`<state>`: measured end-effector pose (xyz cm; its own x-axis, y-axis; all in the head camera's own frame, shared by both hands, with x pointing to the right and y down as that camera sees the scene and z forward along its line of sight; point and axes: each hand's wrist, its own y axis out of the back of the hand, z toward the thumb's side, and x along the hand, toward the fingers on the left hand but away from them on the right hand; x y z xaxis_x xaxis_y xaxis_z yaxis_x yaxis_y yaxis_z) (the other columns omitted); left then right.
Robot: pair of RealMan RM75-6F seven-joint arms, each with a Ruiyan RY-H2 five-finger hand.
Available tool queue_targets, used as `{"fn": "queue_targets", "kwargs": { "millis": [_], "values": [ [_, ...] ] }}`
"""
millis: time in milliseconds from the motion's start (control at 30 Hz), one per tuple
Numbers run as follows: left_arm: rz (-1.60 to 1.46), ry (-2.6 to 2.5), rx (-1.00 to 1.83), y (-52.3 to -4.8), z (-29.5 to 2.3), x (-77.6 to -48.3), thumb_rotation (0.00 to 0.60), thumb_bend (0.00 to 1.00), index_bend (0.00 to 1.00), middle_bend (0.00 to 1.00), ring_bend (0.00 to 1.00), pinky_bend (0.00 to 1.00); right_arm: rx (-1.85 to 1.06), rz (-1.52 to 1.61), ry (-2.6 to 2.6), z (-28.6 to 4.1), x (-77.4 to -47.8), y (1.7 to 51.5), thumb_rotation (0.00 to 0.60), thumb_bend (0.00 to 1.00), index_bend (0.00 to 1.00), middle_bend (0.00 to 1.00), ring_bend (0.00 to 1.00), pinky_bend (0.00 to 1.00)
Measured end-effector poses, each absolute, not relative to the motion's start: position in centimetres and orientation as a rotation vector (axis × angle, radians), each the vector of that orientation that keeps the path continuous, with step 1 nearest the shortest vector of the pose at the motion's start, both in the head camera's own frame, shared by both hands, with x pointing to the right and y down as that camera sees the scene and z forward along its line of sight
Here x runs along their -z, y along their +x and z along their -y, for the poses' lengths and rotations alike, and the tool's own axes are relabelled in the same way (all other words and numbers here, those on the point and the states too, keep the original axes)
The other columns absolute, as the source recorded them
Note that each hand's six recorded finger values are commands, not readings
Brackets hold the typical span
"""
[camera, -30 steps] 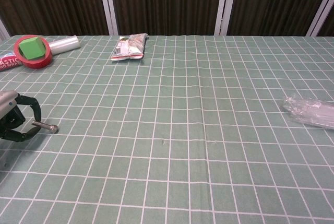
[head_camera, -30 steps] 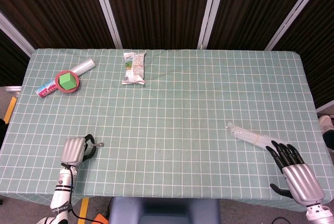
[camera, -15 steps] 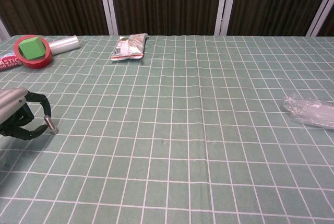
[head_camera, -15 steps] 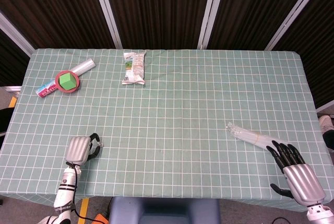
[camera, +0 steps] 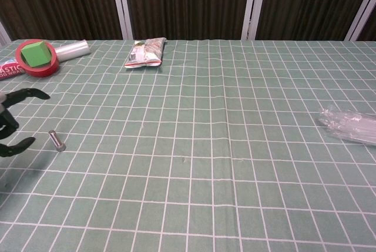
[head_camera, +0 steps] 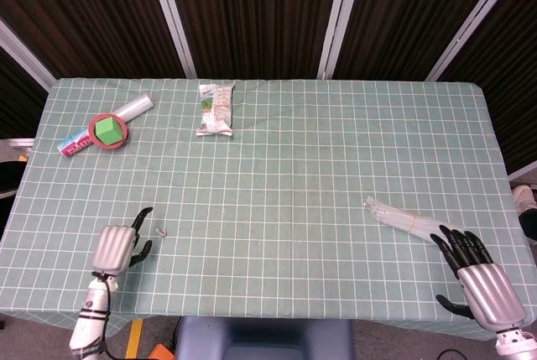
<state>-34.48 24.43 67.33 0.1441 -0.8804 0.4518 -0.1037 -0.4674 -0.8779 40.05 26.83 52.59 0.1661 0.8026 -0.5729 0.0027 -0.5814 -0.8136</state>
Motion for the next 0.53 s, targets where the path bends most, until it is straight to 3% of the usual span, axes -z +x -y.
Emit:
{"fn": "queue_targets", "kwargs": {
  "millis": [67, 133, 400, 533],
  "values": [
    [-0.941, -1.735, 1.358, -35.2, -25.6, -65.5, 0.600, 0.36, 0.00, 0.03, 0.01, 0.10, -1.490, 0.764, -1.763, -26.9, -52.7, 40.0, 0.600, 0.25, 0.00, 0.00, 0.00, 0.00],
    [-0.905, -1.757, 1.324, -36.3, -27.1, -63.2, 0.600, 0.36, 0.00, 0.00, 0.00, 0.00, -1.491, 0.753, -1.768, -27.0, -52.8, 39.9, 0.600, 0.25, 0.00, 0.00, 0.00, 0.00],
    [-0.987, -1.794, 1.108, -38.8, -32.2, -53.8, 0.600, 0.36, 0.00, 0.00, 0.00, 0.00, -1.465, 0.735, -1.797, -27.4, -52.3, 39.4, 0.600, 0.25, 0.00, 0.00, 0.00, 0.00],
    [-0.991, -1.789, 1.114, -39.6, -33.0, -52.2, 0.600, 0.36, 0.00, 0.00, 0.00, 0.00, -1.457, 0.749, -1.794, -27.4, -51.9, 39.5, 0.600, 0.25, 0.00, 0.00, 0.00, 0.00]
  ]
}}
